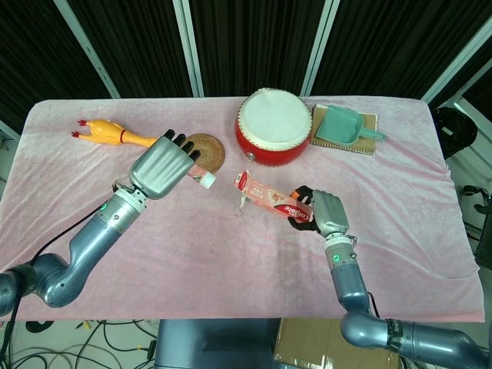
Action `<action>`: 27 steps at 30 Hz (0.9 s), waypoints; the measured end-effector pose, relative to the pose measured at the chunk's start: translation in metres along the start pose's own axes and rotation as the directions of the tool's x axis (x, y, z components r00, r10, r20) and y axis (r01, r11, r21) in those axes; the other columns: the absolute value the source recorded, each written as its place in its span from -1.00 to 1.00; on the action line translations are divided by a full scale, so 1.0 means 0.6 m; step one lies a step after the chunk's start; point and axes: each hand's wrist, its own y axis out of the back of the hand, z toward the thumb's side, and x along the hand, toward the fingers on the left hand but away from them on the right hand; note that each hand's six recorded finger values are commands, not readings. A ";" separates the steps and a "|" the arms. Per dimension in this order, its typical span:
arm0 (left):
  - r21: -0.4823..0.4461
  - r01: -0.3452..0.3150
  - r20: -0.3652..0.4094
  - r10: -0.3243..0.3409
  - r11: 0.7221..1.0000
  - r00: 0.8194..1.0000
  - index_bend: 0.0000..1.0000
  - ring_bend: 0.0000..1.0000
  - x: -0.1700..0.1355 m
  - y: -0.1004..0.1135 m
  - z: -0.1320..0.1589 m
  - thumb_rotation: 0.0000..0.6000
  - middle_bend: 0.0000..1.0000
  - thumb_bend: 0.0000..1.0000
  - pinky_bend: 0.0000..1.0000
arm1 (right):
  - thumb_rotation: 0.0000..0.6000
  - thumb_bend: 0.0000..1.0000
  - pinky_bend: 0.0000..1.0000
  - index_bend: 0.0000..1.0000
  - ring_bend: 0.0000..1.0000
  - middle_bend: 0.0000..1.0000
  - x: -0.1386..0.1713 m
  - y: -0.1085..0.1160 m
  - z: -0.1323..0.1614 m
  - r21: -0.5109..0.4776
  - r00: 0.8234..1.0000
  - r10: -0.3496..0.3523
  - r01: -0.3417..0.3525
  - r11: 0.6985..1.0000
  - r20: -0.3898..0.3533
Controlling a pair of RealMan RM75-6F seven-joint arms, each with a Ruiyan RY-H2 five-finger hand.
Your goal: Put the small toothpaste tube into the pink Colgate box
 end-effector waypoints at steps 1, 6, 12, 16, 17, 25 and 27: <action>0.019 -0.008 0.010 0.008 1.000 1.000 0.00 -0.31 0.003 0.007 0.002 1.00 -0.13 -0.16 -0.14 | 1.00 -0.52 -0.25 -0.08 -0.22 -0.10 0.002 0.003 0.000 -0.006 1.000 -0.001 0.001 1.000 0.003; 0.093 -0.027 0.027 0.025 0.995 0.999 0.00 -0.31 0.011 0.027 0.003 1.00 -0.13 -0.16 -0.13 | 1.00 -0.51 -0.25 -0.08 -0.22 -0.10 0.010 0.012 -0.002 -0.031 1.000 0.003 -0.003 1.000 0.021; 0.148 -0.013 -0.007 0.014 0.989 1.000 0.01 -0.30 0.019 0.019 -0.004 1.00 -0.12 -0.16 -0.13 | 1.00 -0.52 -0.25 -0.08 -0.22 -0.10 0.017 0.011 0.004 -0.038 1.000 0.018 -0.017 0.999 0.024; 0.164 -0.011 -0.014 0.013 0.986 1.000 0.01 -0.30 0.024 0.016 0.000 1.00 -0.12 -0.16 -0.13 | 1.00 -0.51 -0.25 -0.08 -0.22 -0.10 0.019 0.010 0.009 -0.042 1.000 0.021 -0.021 0.999 0.023; 0.164 -0.010 -0.014 0.013 0.986 1.000 0.01 -0.30 0.026 0.015 0.002 1.00 -0.12 -0.16 -0.13 | 1.00 -0.52 -0.25 -0.08 -0.22 -0.10 0.020 0.010 0.010 -0.045 0.999 0.022 -0.021 0.999 0.024; 0.192 -0.032 0.010 0.031 0.981 0.999 0.02 -0.29 0.037 0.016 0.030 1.00 -0.11 -0.16 -0.12 | 1.00 -0.51 -0.25 -0.08 -0.21 -0.10 0.023 0.010 0.022 -0.082 0.999 0.033 -0.030 0.996 0.039; 0.199 -0.031 0.011 0.030 0.979 1.000 0.02 -0.29 0.038 0.015 0.034 1.00 -0.10 -0.16 -0.12 | 1.00 -0.52 -0.25 -0.08 -0.21 -0.10 0.025 0.010 0.025 -0.098 0.998 0.039 -0.035 0.995 0.044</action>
